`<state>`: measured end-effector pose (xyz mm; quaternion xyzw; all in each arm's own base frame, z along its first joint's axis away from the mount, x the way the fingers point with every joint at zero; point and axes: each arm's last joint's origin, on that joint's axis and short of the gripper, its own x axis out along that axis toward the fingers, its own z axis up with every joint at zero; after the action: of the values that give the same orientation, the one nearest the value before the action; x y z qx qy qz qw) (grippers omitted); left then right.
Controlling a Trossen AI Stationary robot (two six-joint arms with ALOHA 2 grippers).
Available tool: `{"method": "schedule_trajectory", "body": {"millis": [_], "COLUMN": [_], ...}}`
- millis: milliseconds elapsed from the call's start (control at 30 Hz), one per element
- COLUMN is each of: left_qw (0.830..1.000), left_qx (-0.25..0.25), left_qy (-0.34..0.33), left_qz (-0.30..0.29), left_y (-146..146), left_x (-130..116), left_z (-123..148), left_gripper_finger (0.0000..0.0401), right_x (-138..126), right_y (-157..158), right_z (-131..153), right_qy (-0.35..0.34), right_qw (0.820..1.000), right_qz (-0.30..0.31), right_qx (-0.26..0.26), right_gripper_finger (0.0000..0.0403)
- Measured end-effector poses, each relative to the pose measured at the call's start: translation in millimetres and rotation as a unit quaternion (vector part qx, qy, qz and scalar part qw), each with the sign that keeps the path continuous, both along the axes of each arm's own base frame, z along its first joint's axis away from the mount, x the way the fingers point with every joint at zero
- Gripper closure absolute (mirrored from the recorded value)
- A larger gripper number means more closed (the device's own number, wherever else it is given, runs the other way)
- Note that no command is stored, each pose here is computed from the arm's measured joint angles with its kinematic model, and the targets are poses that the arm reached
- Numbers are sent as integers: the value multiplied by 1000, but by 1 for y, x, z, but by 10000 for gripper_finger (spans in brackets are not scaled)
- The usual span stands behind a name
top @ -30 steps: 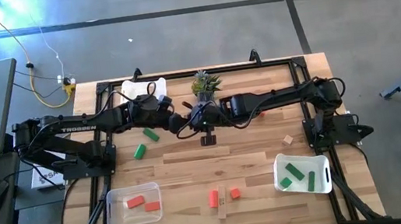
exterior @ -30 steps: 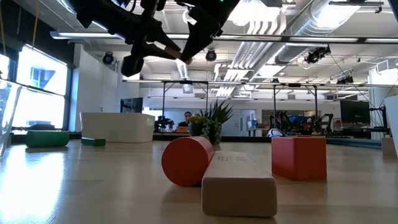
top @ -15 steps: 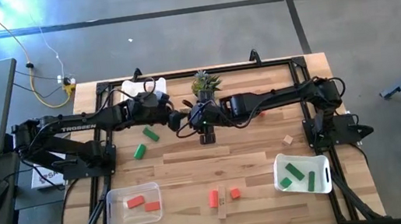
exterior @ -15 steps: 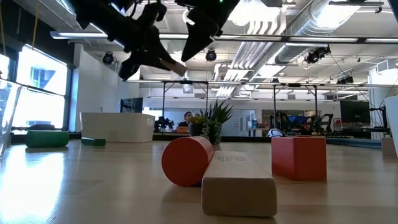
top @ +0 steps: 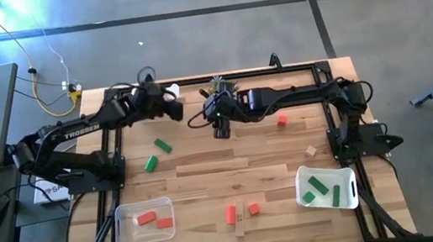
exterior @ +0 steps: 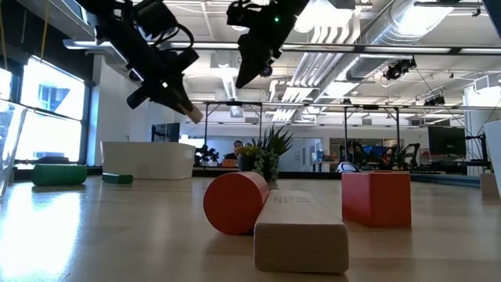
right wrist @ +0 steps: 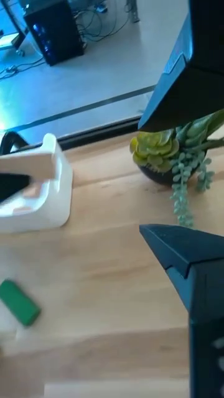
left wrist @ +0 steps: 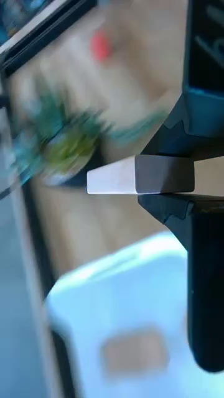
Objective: Sort & place blocks by color
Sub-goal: Put the brown block into the top white bin
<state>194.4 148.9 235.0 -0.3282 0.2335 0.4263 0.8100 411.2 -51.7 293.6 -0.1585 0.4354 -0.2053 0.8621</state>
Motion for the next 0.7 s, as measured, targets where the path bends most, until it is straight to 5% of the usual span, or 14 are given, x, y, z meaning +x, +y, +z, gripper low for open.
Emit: {"method": "schedule_trajectory", "body": {"millis": [367,700], "left_qw": [989,981], "left_qx": [-12,-42], "left_qy": [131,162], "left_qz": [74,99], "left_y": [24,27], "left_x": [-40,-54], "left_z": [-12,-17], "left_gripper_finger": [364,326], "right_x": [-5,-10], "right_y": [-31,-53], "right_z": [0,-1], "right_qy": [0,-3], "right_qw": [999,999], "right_qz": [-37,-52], "right_qx": [2,17], "right_gripper_finger": [162,162]}}
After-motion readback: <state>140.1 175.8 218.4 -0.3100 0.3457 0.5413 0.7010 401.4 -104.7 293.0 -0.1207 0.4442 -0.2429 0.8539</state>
